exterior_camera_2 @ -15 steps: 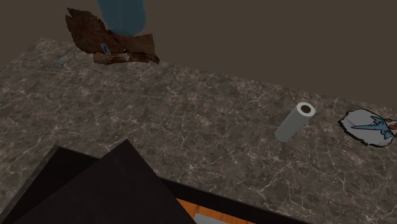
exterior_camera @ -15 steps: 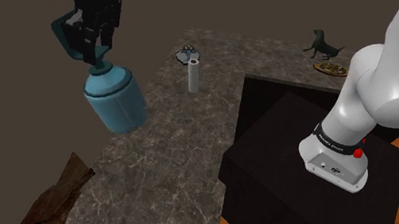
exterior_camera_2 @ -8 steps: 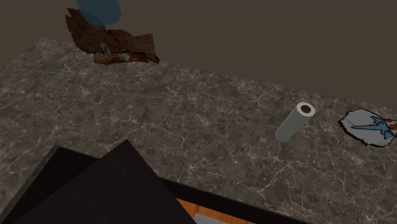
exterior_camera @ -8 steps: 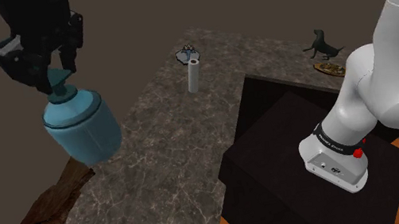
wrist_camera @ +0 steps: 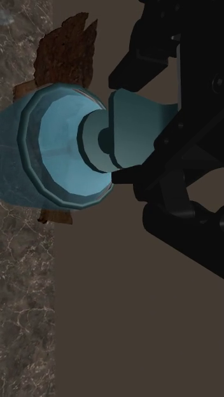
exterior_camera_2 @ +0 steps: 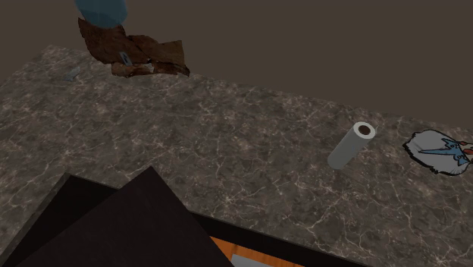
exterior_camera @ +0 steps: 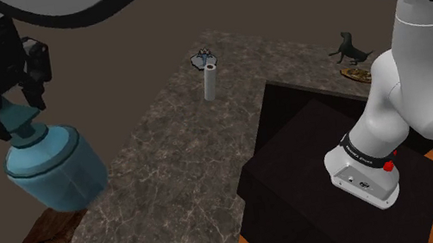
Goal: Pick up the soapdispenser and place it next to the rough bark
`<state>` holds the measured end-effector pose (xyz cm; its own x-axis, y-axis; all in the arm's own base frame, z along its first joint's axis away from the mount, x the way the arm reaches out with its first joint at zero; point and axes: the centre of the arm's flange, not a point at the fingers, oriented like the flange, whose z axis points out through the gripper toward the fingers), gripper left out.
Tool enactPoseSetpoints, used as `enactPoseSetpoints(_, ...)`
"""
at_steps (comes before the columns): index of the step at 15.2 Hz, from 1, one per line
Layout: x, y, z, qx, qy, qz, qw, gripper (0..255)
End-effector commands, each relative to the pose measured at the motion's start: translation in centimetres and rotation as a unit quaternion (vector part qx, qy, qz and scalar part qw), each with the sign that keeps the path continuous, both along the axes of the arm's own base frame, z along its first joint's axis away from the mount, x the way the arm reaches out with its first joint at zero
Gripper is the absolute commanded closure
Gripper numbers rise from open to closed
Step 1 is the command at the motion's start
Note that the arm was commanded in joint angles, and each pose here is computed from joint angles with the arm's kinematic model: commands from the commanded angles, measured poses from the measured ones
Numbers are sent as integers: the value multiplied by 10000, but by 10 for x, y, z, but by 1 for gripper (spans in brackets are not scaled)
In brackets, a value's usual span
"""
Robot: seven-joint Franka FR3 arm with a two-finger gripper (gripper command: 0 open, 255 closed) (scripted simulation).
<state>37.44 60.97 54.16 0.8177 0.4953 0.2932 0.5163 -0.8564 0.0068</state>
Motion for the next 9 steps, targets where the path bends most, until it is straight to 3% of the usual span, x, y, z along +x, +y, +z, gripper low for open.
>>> enactPoseSetpoints(1,-1,1,-9,8,-7,-3,10000,255)
enactPoseSetpoints(9,-1,1,-51,8,-7,-3,10000,255)
